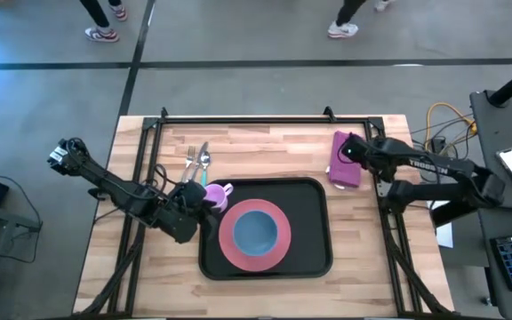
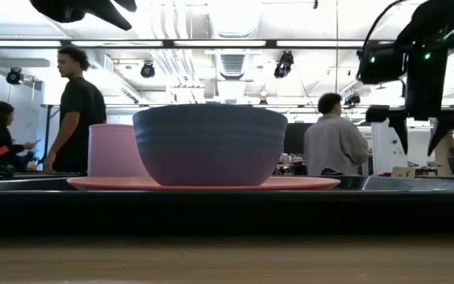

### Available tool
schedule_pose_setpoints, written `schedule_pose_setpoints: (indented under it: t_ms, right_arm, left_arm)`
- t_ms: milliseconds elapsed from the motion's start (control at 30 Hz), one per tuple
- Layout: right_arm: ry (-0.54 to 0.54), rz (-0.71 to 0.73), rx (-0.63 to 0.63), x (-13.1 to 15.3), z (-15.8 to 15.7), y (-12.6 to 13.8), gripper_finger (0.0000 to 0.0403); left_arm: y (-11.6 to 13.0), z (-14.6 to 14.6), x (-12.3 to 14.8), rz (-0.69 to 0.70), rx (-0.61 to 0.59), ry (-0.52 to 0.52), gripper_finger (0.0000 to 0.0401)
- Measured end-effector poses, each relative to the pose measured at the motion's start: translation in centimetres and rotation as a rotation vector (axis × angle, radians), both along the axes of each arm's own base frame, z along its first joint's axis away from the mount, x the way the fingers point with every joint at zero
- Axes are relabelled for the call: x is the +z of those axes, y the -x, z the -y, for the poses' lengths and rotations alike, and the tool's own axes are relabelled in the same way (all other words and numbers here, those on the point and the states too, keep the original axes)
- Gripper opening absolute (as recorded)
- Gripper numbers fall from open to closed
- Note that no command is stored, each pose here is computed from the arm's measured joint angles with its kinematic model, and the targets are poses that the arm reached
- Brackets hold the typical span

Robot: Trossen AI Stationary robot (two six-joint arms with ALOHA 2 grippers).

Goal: Set up tray
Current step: Put the purple napkin to the right of the pink plate on the black tray

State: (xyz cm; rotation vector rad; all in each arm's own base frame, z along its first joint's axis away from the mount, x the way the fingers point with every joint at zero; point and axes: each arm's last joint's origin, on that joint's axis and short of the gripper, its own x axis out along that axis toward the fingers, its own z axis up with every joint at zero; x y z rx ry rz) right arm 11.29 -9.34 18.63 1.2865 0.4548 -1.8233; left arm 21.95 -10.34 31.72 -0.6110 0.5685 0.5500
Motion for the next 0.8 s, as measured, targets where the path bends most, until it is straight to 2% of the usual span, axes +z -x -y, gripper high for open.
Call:
schedule_pose_setpoints:
  t_ms: [233,600,800]
  right_arm:
    - [-0.143,0.0,-0.063,-2.1,1.4,-0.1,0.0162]
    - [-0.245,-0.076,-0.081,-5.2,2.3,-1.3,0.0162]
    - [-0.234,-0.108,-0.011,-6.4,2.8,-1.8,0.0162]
  left_arm:
    - [0.1,0.0,-0.1,-0.008,0.0,-0.005,0.0102]
    - [0.1,-0.2,-0.1,-0.013,0.007,-0.005,0.0102]
    - [0.1,-0.2,-0.1,-0.013,0.021,0.006,0.0102]
